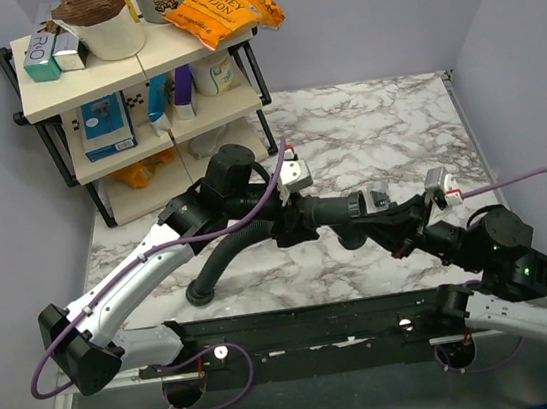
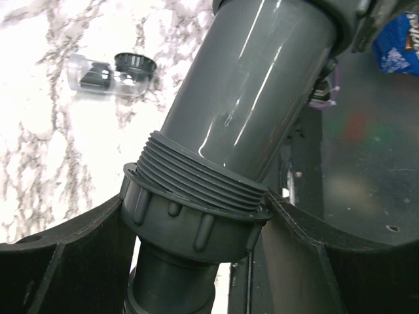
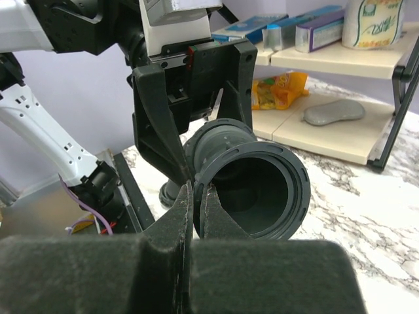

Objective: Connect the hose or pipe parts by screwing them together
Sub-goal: Install the adaptor on the pipeline.

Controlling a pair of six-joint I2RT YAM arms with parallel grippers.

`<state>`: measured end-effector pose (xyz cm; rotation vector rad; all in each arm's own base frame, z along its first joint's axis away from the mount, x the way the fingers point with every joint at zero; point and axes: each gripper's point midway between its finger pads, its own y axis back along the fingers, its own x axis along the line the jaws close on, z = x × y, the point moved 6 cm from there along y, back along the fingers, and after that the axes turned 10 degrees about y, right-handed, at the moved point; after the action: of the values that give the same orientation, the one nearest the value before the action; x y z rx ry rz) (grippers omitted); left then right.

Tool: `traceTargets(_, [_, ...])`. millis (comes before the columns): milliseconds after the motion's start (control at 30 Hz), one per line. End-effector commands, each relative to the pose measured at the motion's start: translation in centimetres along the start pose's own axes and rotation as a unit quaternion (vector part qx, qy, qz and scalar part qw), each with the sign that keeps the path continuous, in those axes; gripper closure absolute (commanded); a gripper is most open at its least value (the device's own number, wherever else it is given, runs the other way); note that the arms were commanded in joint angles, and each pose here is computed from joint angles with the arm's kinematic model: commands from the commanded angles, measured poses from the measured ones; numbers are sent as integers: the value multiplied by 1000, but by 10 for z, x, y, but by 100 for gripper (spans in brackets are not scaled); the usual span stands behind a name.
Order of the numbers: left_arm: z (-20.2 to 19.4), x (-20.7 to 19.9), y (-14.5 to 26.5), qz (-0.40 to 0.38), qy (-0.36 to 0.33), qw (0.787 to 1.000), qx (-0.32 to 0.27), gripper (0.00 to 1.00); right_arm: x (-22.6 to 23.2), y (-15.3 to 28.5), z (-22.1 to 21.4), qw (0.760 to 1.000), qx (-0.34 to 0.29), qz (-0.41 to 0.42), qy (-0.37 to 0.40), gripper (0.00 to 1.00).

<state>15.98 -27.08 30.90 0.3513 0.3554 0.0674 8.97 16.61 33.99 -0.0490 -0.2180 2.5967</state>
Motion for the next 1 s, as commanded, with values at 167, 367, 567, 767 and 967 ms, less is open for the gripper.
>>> traceTargets(167, [26, 5, 0, 22, -102, 993, -56, 100, 19, -10, -15, 991, 104, 48, -67, 99])
traceTargets(367, [30, 2, 4, 20, -114, 991, -64, 100, 17, -16, -13, 985, 146, 23, -93, 99])
traceTargets(567, [35, 4, 7, 39, -123, 989, -77, 100, 14, -22, -10, 975, 180, -15, -130, 99])
traceTargets(767, [33, 8, 9, 57, -136, 987, -72, 100, 10, -30, -13, 964, 208, -53, -156, 99])
traceTargets(967, [30, 13, 10, 77, -141, 984, -75, 100, 7, -34, -14, 951, 236, -87, -178, 99])
